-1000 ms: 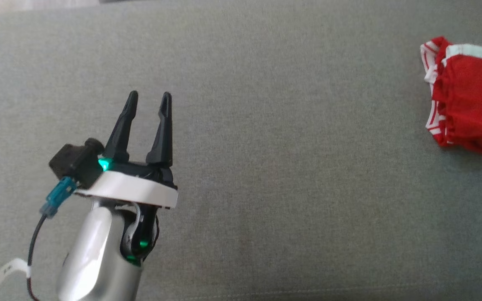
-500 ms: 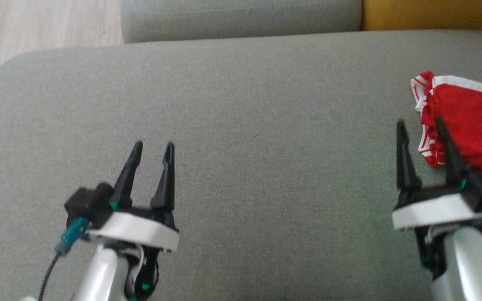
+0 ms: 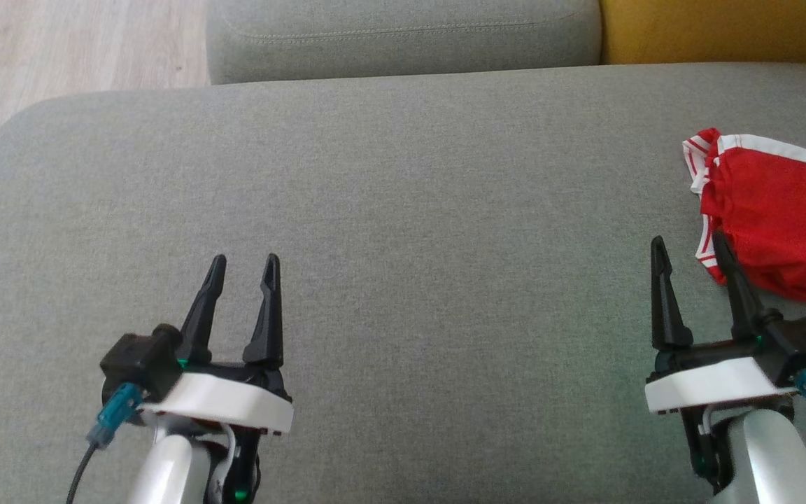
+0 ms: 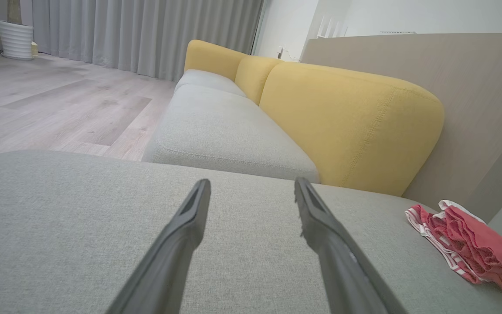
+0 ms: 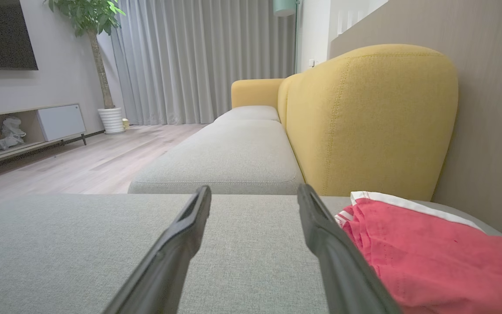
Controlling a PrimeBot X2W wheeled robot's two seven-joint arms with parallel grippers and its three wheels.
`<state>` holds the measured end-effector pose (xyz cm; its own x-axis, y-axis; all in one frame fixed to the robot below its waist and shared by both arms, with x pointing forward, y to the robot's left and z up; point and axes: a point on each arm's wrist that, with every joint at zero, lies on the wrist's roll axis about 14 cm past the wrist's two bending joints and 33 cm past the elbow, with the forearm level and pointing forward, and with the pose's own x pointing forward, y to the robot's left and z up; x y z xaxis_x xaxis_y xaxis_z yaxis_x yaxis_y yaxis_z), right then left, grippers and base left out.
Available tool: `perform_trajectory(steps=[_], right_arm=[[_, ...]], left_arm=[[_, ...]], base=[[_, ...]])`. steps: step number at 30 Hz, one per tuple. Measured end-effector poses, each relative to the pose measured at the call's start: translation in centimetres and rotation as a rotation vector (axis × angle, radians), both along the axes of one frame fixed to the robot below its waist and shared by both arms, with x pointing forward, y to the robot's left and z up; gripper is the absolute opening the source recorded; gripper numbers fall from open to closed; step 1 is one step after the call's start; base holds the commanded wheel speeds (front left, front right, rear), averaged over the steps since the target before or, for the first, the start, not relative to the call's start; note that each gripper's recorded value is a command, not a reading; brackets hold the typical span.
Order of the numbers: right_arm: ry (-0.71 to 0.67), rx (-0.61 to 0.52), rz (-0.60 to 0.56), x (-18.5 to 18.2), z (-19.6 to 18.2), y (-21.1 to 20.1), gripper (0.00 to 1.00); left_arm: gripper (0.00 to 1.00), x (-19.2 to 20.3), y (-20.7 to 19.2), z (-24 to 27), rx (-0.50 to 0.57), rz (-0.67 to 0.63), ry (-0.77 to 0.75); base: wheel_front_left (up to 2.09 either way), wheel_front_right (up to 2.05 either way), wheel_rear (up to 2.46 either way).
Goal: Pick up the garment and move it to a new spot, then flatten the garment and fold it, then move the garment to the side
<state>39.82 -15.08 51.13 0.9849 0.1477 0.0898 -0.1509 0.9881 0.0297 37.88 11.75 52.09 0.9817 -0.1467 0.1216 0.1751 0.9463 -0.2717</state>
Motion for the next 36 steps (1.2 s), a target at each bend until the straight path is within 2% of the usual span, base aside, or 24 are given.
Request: perform_trajectory(steps=[11, 24, 25, 31, 36], right_arm=[[0.037, 0.063, -0.006, 0.0, -1.1, 0.0, 1.00], [0.064, 0.077, 0.003, -0.2, -1.9, 0.3, 1.00], [0.064, 0.077, 0.003, -0.2, -1.9, 0.3, 0.00], [0.170, 0.085, -0.007, -1.6, -5.2, 0.2, 0.00], [0.187, 0.140, -0.023, -1.8, -5.4, -0.1, 0.00]], left_arm=[[1.00, 0.2, 0.0, 0.3, 0.008, -0.004, -0.012], [1.00, 0.2, 0.5, 0.0, -0.021, 0.010, 0.001], [0.00, 0.2, 0.6, -0.1, -0.021, 0.013, 0.004], [0.00, -1.1, 0.6, -3.7, -0.018, 0.015, 0.118], [0.00, -1.4, 0.8, -4.3, -0.067, 0.023, 0.153]], base=[[0.00, 0.00, 0.00], [0.00, 0.00, 0.00], [0.00, 0.00, 0.00], [0.00, 0.00, 0.00], [0.00, 0.00, 0.00]])
